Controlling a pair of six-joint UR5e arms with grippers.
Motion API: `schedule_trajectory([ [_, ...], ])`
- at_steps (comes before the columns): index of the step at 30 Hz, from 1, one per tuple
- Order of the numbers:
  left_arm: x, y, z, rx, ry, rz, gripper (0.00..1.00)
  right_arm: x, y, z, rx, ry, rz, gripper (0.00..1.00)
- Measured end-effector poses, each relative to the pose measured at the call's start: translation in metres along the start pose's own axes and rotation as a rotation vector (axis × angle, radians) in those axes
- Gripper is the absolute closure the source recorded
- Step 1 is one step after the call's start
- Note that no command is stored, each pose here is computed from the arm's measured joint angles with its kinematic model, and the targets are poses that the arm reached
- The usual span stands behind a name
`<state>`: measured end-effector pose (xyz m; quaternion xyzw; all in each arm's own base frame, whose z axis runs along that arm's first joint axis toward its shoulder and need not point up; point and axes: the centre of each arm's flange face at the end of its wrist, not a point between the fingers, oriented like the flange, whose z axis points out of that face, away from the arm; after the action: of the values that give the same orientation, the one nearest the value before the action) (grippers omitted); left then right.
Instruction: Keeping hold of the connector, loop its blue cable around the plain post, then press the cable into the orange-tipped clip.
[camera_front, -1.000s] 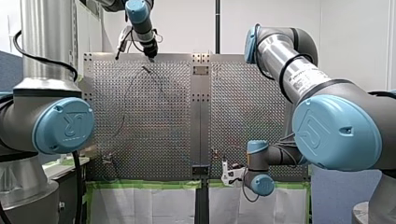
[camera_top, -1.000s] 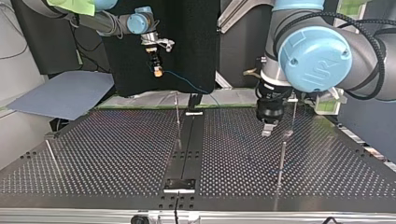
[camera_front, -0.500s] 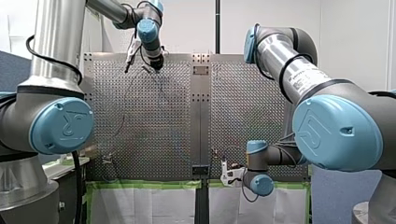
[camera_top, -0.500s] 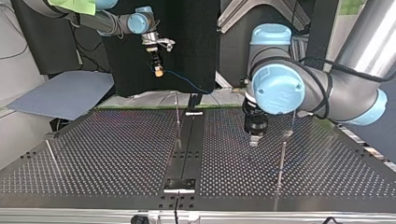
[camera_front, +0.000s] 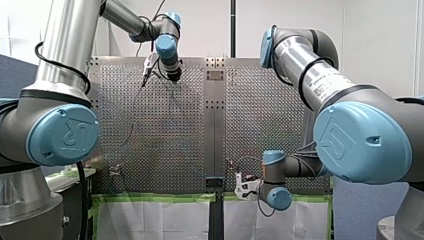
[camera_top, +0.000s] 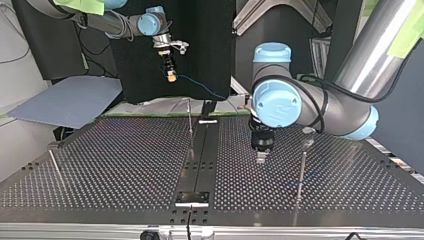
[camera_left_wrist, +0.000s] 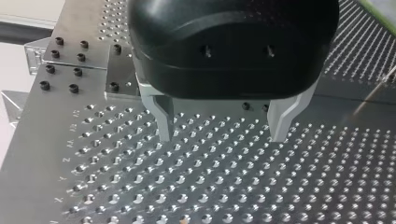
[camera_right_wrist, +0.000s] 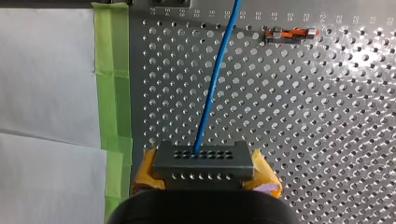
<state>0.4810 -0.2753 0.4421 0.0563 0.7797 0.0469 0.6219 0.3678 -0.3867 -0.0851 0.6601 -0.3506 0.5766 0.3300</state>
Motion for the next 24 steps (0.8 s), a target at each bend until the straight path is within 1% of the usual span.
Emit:
schedule_trajectory([
  [3,-0.002,0.000,0.005,-0.017,-0.029,-0.006,0.00,0.000,-0.001,0.000,0.002,0.001,0.000,1.00],
  [6,-0.004,0.002,0.011,-0.045,-0.053,-0.010,0.00,0.000,-0.002,0.000,0.004,0.001,0.000,1.00],
  [10,0.001,0.003,0.025,-0.089,-0.071,0.009,0.00,0.000,-0.003,0.000,0.006,0.001,-0.001,1.00],
  [16,0.007,-0.003,0.039,-0.115,-0.102,0.024,0.00,0.000,-0.004,0.000,0.008,0.000,-0.001,1.00],
  [18,0.006,-0.003,0.042,-0.124,-0.114,0.024,0.00,0.000,-0.005,0.000,0.009,-0.001,-0.002,1.00],
  [24,0.002,-0.002,0.046,-0.167,-0.155,0.033,0.00,0.000,-0.007,-0.001,0.013,-0.002,-0.003,1.00],
])
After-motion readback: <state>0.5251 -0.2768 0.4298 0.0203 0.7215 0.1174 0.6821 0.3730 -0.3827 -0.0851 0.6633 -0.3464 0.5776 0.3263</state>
